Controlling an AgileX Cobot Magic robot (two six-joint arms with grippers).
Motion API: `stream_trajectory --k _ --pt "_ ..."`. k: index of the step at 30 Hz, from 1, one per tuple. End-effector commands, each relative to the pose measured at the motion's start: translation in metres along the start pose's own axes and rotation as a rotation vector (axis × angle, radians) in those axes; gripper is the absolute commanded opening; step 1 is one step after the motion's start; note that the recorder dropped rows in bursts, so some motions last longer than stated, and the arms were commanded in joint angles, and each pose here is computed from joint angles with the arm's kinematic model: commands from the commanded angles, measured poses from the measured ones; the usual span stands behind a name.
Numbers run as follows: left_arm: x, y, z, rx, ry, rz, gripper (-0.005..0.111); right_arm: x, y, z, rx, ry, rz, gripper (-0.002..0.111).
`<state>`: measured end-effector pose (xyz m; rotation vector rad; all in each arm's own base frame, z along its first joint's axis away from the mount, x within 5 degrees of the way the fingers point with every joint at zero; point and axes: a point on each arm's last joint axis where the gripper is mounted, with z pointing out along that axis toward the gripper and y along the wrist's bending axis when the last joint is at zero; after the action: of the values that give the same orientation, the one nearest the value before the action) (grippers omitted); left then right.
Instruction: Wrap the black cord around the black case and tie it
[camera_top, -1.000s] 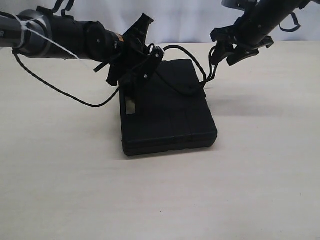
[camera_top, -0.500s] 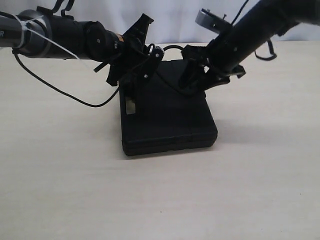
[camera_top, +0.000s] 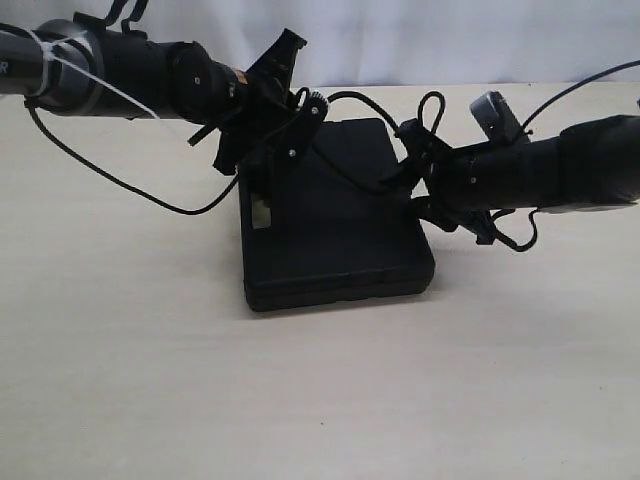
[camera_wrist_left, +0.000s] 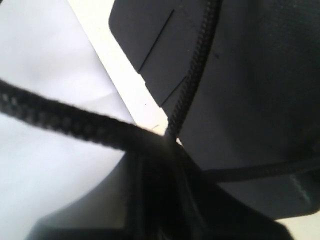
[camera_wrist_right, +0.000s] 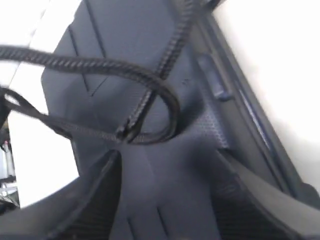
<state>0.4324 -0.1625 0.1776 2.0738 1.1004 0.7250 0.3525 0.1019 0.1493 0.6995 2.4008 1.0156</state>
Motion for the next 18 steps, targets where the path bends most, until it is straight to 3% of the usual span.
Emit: stream_trajectory --k 1,11,16,18 --pt "-0.002 -0.001 0.0 0.028 -0.022 0.015 0.0 -0.007 0.012 0.001 -0.048 -0.009 -0.008 0.052" --pt "-0.002 0.0 0.0 0.021 -0.017 0.018 0.0 -0.007 0.021 0.009 -0.057 -0.01 0.021 0.051" --pt "-0.002 -0.001 0.0 0.032 -0.024 0.018 0.0 -0.006 0.029 0.029 -0.066 0.01 0.006 0.035" --pt "-0.002 -0.002 0.0 0.034 -0.026 0.018 0.0 -0.008 0.026 0.03 -0.039 -0.013 0.025 0.034"
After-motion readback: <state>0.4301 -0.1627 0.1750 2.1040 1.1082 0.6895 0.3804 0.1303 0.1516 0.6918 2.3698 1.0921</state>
